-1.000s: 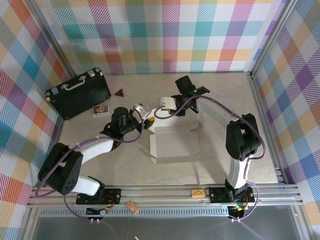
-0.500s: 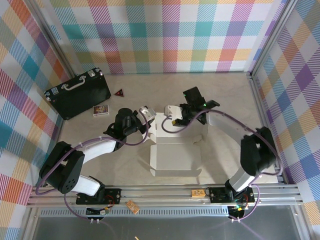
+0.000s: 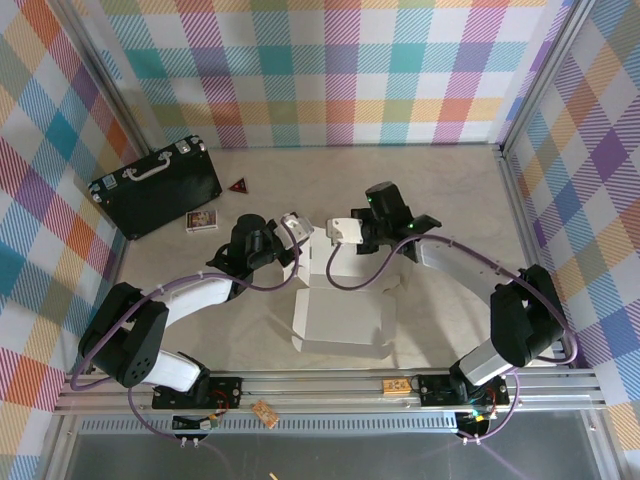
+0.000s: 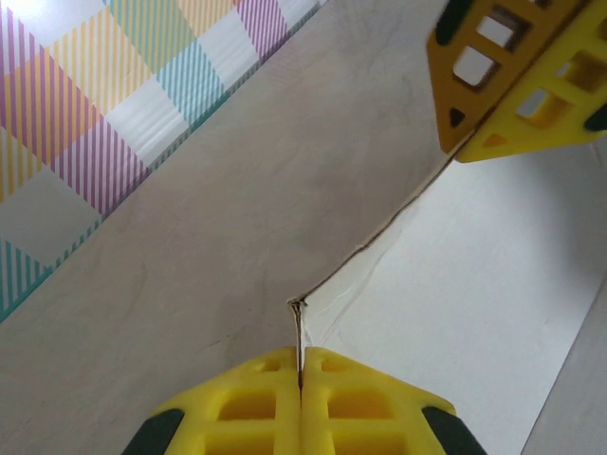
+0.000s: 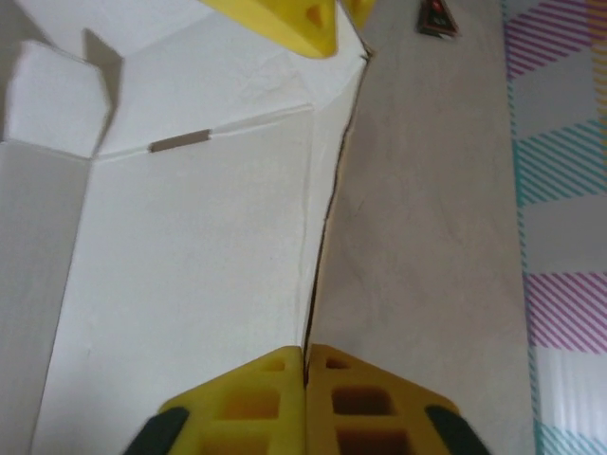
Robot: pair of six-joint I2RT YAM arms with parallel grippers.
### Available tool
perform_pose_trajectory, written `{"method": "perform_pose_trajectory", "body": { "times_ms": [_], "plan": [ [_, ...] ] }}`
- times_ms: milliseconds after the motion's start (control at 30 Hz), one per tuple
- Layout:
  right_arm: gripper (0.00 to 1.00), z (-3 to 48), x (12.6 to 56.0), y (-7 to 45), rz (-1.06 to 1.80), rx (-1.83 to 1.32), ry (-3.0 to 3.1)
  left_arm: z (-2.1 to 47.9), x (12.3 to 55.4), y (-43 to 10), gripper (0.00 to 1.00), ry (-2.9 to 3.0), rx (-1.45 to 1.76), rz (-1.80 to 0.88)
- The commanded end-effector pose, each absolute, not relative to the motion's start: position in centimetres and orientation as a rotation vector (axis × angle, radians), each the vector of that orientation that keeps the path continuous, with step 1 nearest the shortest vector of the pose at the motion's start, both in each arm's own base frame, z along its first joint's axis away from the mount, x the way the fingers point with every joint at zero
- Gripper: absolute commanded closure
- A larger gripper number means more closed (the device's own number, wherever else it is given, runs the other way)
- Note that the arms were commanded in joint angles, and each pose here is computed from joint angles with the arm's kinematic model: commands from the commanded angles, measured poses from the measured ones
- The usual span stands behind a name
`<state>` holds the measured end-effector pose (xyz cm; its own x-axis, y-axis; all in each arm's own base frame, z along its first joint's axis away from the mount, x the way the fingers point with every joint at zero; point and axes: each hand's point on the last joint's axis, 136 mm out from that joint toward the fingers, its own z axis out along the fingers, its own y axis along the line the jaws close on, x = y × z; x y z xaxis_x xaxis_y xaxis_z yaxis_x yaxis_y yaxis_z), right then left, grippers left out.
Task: Fold the paper box
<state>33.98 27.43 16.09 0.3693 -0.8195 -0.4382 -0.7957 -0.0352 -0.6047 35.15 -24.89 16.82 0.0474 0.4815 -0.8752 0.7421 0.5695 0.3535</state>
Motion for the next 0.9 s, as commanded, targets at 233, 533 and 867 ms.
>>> {"method": "perform_pose_trajectory", "body": {
  "times_ms": [233,533,867],
  "plan": [
    [1.0,16.7,34.1,27.8,-0.363,-1.677,1.203,25.4,32.9,-19.7,0.21,1.524,0.533,-0.429],
    [1.0,17.5,35.3,28.2,-0.562,-1.527,1.1,19.0,29.9,-13.6,0.09,1.925,0.032,-0.602],
    [1.0,19.7,38.3,29.7,-0.671,-1.454,0.945,18.2,35.0,-12.8,0.14,1.893,0.094,-0.53]
  ]
}}
